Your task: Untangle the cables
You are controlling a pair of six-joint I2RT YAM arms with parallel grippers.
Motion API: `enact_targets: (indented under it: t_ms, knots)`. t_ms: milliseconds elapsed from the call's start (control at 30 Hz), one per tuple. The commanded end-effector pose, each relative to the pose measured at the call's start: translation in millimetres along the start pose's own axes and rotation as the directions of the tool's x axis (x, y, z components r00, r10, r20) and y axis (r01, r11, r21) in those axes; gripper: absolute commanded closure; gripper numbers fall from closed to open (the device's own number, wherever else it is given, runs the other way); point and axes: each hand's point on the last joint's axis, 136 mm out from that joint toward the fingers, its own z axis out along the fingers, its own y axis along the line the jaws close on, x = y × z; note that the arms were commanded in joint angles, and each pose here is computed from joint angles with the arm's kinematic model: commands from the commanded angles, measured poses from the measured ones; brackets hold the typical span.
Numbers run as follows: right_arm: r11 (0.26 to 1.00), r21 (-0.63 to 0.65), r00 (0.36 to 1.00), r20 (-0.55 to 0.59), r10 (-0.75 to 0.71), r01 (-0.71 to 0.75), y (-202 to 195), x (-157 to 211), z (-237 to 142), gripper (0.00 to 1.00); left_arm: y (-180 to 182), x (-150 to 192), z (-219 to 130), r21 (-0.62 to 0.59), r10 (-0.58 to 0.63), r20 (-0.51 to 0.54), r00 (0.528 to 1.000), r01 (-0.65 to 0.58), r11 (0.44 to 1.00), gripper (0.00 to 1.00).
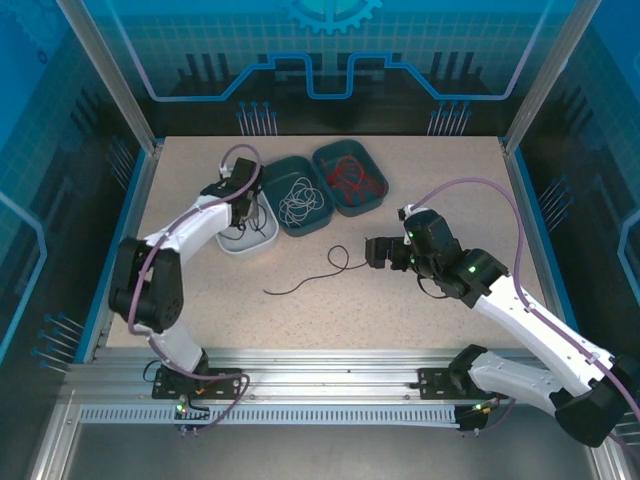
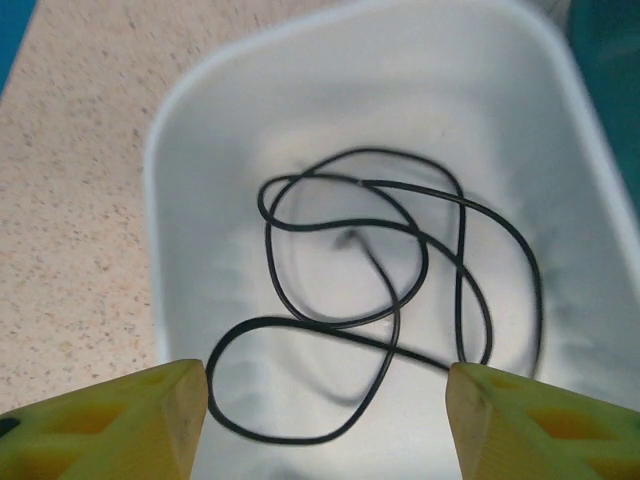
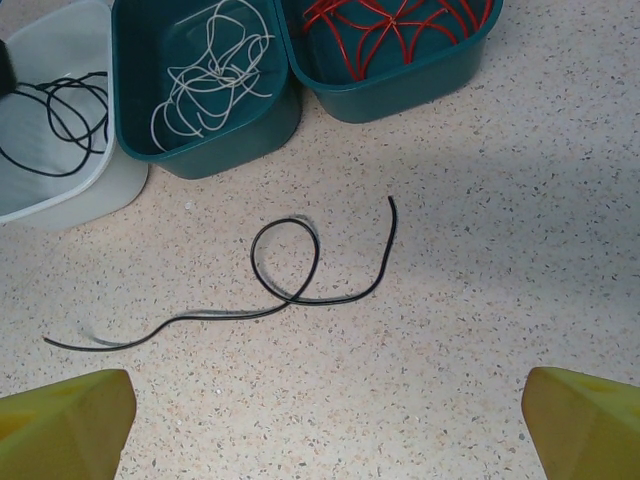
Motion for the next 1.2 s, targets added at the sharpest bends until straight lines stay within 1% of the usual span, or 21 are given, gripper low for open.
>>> enact_targets:
  t_ms: [0, 133, 267, 367, 467, 567, 633, 667, 767, 900, 933, 1067, 1167]
  knots:
    - [0.999, 0.026, 1.000, 0.006, 0.023, -0.023, -8, 1, 1, 0.00, 0, 0, -19, 0.053, -0.001, 0.010, 1.000, 0.001, 0.999, 0.29]
    - [0.999, 0.029, 1.000, 0.008, 0.024, -0.024, -8, 0, 1, 0.00, -3, -5, -34, 0.115, -0.026, 0.029, 0.999, 0.022, 0.993, 0.26]
    - [0.998, 0.058, 0.999, 0.013, 0.032, -0.032, -14, 0, 0, 0.00, -18, -5, -52, 0.241, -0.050, 0.031, 0.998, 0.041, 0.970, 0.21]
    - [0.991, 0.122, 0.998, 0.028, 0.053, -0.056, -26, -1, -3, 0.00, -41, 5, -69, 0.351, -0.035, 0.032, 0.999, 0.022, 0.936, 0.15]
    - [0.973, 0.207, 0.995, 0.034, 0.098, -0.103, -45, 3, -5, 0.00, -70, 22, -86, 0.452, 0.001, 0.022, 1.000, -0.011, 0.892, 0.10]
    - [0.955, 0.258, 0.989, 0.031, 0.146, -0.149, -59, 7, -5, 0.00, -100, 42, -101, 0.530, 0.053, 0.017, 0.998, -0.054, 0.846, 0.08]
    - [0.945, 0.280, 0.985, 0.030, 0.170, -0.172, -67, 11, -5, 0.00, -117, 57, -107, 0.578, 0.064, -0.008, 0.998, -0.048, 0.815, 0.09]
    - [0.940, 0.290, 0.983, 0.032, 0.180, -0.182, -70, 12, -5, 0.00, -126, 64, -109, 0.601, 0.062, -0.023, 0.998, -0.036, 0.798, 0.10]
    - [0.932, 0.299, 0.978, 0.037, 0.203, -0.205, -76, 16, -6, 0.00, -150, 84, -112, 0.646, 0.070, -0.049, 0.996, -0.021, 0.763, 0.20]
    - [0.927, 0.295, 0.973, 0.050, 0.226, -0.231, -80, 18, -9, 0.00, -178, 105, -106, 0.658, 0.113, -0.087, 0.990, -0.028, 0.752, 0.29]
    - [0.924, 0.307, 0.973, 0.036, 0.229, -0.228, -84, 25, -6, 0.00, -183, 108, -104, 0.654, 0.127, -0.088, 0.988, -0.039, 0.755, 0.32]
    - [0.917, 0.316, 0.970, 0.038, 0.242, -0.241, -91, 33, -9, 0.00, -205, 120, -97, 0.645, 0.175, -0.077, 0.982, -0.084, 0.759, 0.42]
    - [0.913, 0.316, 0.966, 0.051, 0.254, -0.257, -95, 37, -11, 0.00, -221, 132, -89, 0.632, 0.226, -0.060, 0.972, -0.138, 0.763, 0.43]
